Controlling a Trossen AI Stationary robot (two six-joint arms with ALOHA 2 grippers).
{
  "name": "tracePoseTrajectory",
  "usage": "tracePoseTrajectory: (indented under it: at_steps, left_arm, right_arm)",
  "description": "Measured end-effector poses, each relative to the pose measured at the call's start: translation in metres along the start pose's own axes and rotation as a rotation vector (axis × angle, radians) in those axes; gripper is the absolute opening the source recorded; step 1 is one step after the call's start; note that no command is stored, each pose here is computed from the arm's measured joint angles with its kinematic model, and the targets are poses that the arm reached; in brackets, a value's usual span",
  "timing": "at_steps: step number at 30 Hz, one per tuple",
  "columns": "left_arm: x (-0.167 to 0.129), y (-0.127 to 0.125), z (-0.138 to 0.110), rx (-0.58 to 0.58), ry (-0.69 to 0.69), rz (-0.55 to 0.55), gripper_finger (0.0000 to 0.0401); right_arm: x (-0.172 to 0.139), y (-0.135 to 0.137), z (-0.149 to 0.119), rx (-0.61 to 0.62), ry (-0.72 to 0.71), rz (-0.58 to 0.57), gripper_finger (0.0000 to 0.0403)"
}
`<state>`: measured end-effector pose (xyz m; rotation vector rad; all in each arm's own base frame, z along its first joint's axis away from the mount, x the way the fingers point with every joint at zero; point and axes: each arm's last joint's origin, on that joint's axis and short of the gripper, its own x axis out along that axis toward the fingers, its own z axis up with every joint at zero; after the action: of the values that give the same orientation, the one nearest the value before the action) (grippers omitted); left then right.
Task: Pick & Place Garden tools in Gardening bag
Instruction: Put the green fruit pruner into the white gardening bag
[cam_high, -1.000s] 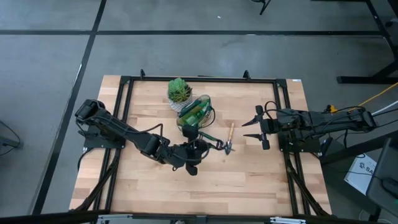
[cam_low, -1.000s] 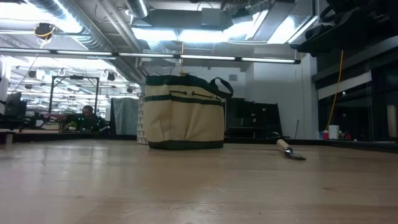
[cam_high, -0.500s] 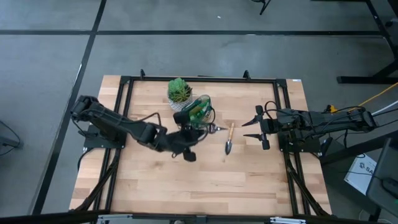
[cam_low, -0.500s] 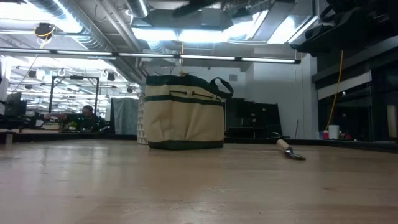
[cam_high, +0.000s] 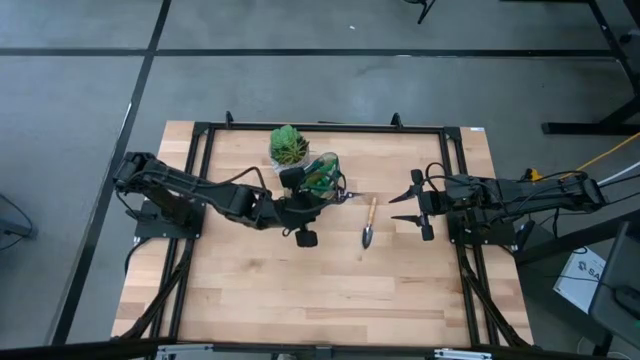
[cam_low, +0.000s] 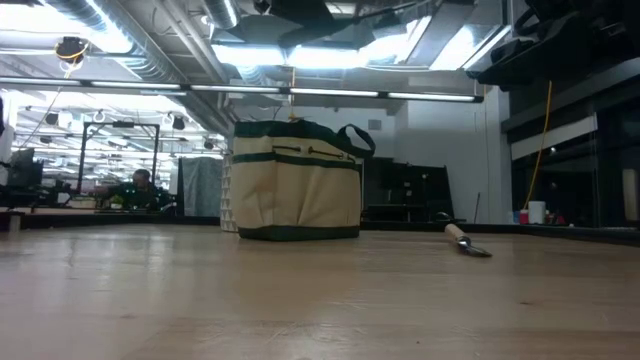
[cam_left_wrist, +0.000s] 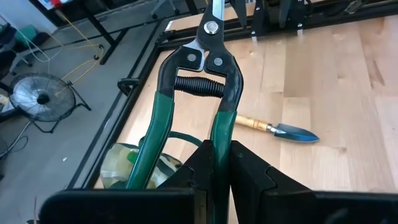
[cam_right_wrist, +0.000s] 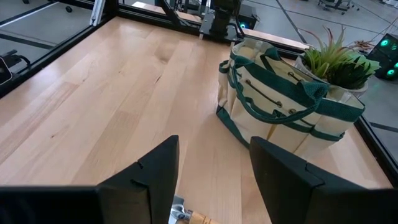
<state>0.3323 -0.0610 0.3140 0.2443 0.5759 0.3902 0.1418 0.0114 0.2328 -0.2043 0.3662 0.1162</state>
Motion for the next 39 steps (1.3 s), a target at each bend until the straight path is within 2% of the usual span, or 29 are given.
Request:
tracePoseTrajectory:
  at_steps: [31, 39]
  left_arm:
    - [-0.001, 0.007, -0.001, 0.028, 0.014, 0.009, 0.0029]
    - [0.010, 0.026, -0.002, -0.096, 0.039, 0.066, 0.0029]
  right_arm:
    - [0.000, 0.000, 0.000, 0.000, 0.001, 0.000, 0.0201]
    - [0.000, 0.000, 0.000, 0.000, 0.000, 0.000, 0.0201]
